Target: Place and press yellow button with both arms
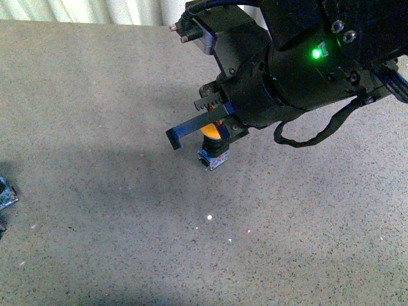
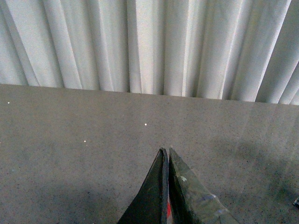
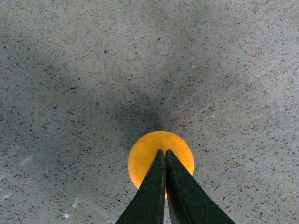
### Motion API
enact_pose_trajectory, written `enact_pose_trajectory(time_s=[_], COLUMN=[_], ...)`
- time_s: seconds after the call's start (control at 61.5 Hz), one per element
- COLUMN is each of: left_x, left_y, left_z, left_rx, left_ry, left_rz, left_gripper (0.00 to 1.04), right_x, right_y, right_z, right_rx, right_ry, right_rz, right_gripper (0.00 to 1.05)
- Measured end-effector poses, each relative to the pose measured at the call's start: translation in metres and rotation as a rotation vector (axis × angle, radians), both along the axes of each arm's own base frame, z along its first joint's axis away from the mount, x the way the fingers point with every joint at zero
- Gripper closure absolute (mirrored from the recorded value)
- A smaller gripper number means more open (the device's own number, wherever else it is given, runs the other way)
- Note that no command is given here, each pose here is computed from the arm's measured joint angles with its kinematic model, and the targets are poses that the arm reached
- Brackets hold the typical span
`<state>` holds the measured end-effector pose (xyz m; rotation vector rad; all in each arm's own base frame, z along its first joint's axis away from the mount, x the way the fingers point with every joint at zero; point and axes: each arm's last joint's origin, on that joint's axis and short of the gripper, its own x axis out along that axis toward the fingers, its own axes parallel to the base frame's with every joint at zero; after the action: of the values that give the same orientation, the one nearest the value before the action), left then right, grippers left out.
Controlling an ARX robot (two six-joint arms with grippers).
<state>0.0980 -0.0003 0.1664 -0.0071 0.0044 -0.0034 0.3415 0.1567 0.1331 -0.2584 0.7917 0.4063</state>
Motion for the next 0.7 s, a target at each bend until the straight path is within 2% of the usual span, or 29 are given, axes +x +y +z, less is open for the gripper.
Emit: enact_pose_trajectory(time_s=[0.228,0.471,0.553,0.699], left_x=[0.0,0.0,0.0,0.0], left_y=[0.0,0.0,0.0,0.0], left_z=[0.0,0.0,0.0,0.0], left_rx=[0.0,0.0,0.0,0.0], left_ry=[0.0,0.0,0.0,0.0], left_rz=[0.0,0.0,0.0,0.0], left_gripper=[1.03,1.03,1.03,1.03], right_x=[-0.001,-0.01,-0.025,-0.046], right_y=[-0.002,-0.014,-0.03,-0.046], right_z=[0.013,0.06,0.076,0.085], right_rx=[0.016,0.116,0.168,0.204], right_ry=[-0.058,-0.2,-0.3,-0.368], right_rz=[-0.014,-0.039,-0.058,-0.068], right_gripper=[1.03,1.03,1.03,0.79])
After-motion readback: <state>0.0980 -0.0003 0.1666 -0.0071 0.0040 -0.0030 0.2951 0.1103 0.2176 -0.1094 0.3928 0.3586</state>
